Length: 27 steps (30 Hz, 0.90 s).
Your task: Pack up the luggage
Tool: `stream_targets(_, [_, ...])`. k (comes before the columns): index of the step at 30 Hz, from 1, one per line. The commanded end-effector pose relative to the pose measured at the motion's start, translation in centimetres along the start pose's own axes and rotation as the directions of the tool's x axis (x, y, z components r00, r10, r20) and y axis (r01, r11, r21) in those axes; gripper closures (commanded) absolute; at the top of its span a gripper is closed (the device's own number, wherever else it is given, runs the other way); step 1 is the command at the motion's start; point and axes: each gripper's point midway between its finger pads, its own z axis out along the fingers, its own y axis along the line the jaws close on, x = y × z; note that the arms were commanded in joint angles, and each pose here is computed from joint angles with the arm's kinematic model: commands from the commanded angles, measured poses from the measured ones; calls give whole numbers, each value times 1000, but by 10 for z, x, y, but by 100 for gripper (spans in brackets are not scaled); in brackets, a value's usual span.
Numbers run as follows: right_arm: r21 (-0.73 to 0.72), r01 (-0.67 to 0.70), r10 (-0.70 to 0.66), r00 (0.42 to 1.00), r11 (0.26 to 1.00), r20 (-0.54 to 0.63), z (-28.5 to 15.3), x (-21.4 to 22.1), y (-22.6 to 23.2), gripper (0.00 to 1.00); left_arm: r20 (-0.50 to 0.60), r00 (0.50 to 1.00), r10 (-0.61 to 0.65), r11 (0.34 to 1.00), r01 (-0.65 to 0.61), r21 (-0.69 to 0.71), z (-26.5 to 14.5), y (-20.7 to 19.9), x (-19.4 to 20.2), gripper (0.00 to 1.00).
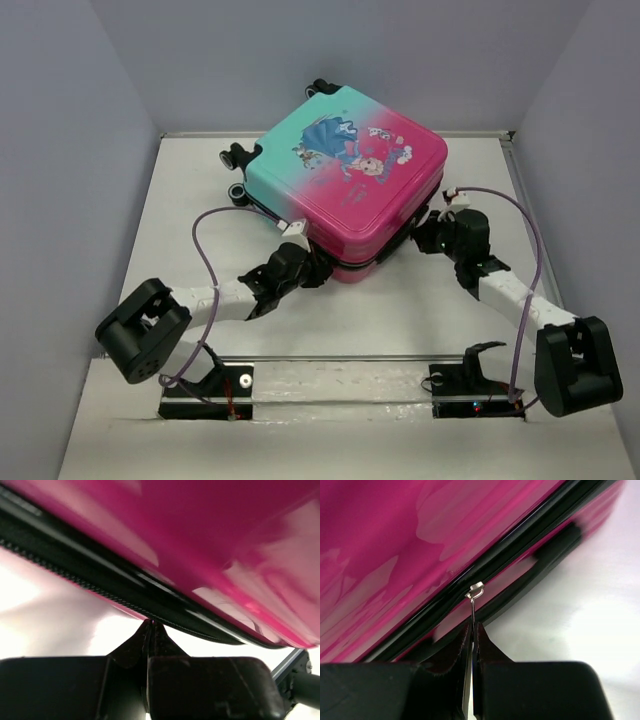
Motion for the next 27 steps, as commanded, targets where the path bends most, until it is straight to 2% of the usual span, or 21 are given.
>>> stream_targets(1, [-155, -27, 7, 992, 988, -128, -18, 45, 56, 93, 273, 962, -27, 984, -23, 178, 8, -71, -89, 94])
stream_targets(7, [-342, -38, -51, 967, 939, -249, -61, 106, 137, 93, 280, 960, -14, 978, -46, 205, 25, -93, -104, 94])
stream_targets(9, [-363, -40, -57, 966, 931, -252, -71, 114, 156, 93, 281, 959, -15, 971, -53, 233, 30, -107, -112, 94])
stream_targets(11, [-455, -45, -94, 956, 889, -278, -94, 127, 198, 93, 259, 966, -6, 970, -58, 237, 42, -111, -108, 94])
stream_targets(12, [-413, -43, -80, 958, 910, -276, -88, 128, 191, 93, 253, 968, -4, 968, -60, 245, 46, -115, -108, 94])
stream_targets(14, [-428, 14, -139, 955, 904, -263, -96, 141, 223, 93, 236, 972, 11, 963, -74, 260, 54, -125, -110, 94])
stream_targets(15, [-416, 41, -141, 967, 908, -214, -97, 132, 241, 93, 241, 970, 22, 959, -88, 268, 54, -132, -114, 94])
stream_targets(17, [-334, 51, -127, 969, 941, -210, -80, 136, 239, 93, 250, 968, 37, 967, -97, 234, 52, -127, -117, 94])
stream_targets(19, [-276, 50, -97, 983, 960, -158, -68, 127, 236, 93, 268, 962, 53, 977, -105, 187, 45, -118, -121, 94])
stream_targets(21, [-191, 54, -74, 993, 980, -95, -56, 114, 225, 93, 277, 958, 69, 986, -107, 125, 29, -99, -127, 89])
stream_targets(23, [-148, 44, -53, 997, 988, -58, -51, 103, 219, 93, 251, 966, 63, 995, -80, 61, 16, -75, -127, 79])
stream_targets(24, [-138, 42, -50, 997, 990, -55, -49, 101, 217, 93, 300, 953, 32, 997, -50, 53, -5, -67, -148, 75])
stream_targets(25, [-138, 47, -56, 996, 989, -64, -47, 104, 218, 93, 280, 960, 15, 999, -26, 34, -12, -51, -143, 69])
stream_targets(26, [-143, 39, -48, 997, 989, -63, -46, 103, 221, 93, 302, 953, -31, 999, 16, 51, -35, -47, -154, 55])
stream_targets(27, [-146, 45, -56, 996, 988, -74, -44, 107, 223, 93, 316, 947, -57, 998, 49, 33, -46, -25, -162, 37])
